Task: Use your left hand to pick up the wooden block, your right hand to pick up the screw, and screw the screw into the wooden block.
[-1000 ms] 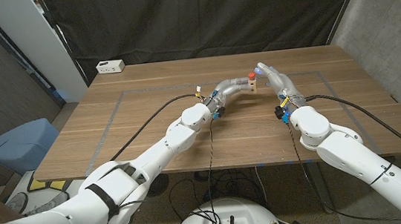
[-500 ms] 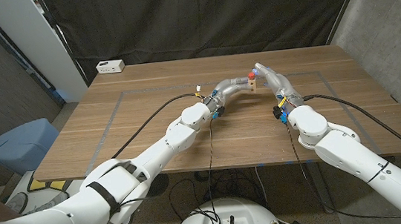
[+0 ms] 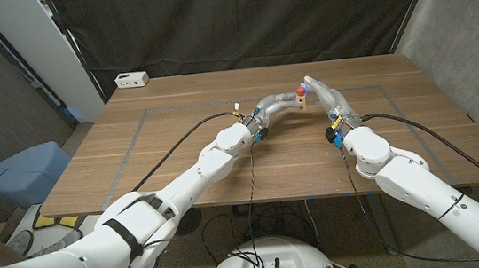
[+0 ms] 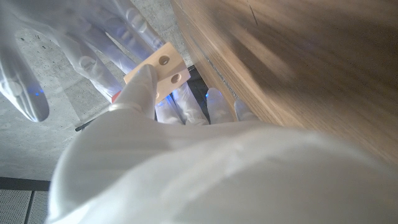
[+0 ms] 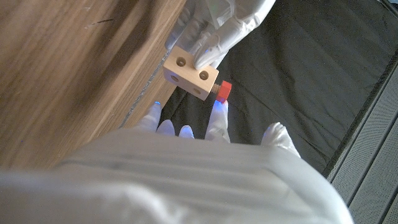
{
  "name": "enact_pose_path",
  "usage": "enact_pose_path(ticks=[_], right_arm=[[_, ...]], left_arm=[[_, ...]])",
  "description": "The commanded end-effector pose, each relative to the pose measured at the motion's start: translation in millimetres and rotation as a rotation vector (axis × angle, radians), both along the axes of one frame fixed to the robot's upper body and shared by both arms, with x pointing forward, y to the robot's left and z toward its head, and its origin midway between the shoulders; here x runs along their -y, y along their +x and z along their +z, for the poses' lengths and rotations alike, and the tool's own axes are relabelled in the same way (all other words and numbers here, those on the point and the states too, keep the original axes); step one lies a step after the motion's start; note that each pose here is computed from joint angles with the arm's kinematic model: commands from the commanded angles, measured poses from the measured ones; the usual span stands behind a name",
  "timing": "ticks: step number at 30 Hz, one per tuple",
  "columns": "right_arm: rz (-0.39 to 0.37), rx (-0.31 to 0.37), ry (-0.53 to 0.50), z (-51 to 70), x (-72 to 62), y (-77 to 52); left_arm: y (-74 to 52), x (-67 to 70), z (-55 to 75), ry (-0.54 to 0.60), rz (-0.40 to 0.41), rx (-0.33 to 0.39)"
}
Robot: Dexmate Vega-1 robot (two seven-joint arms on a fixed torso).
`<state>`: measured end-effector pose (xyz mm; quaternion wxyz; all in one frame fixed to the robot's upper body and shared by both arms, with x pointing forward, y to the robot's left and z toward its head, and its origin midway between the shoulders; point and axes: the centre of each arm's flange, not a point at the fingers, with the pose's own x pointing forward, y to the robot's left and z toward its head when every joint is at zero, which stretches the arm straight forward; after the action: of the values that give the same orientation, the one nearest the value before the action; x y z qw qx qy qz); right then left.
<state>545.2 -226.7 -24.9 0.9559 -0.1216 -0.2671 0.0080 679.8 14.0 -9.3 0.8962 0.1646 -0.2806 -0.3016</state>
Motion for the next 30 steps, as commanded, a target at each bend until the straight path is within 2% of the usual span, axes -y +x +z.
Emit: enact_pose_path(ticks=[1,30], right_arm=[[-0.014,0.002,0.005,-2.2,1.1,-3.0],[-0.035,-0.014,0.002,-3.1,3.4,-4.9]], left_arm=[[-0.3,0.7,-2.5,-0.001,0.001,-0.006],[4.2,5.4,-4.3,-0.010,-0.005,-0.017]])
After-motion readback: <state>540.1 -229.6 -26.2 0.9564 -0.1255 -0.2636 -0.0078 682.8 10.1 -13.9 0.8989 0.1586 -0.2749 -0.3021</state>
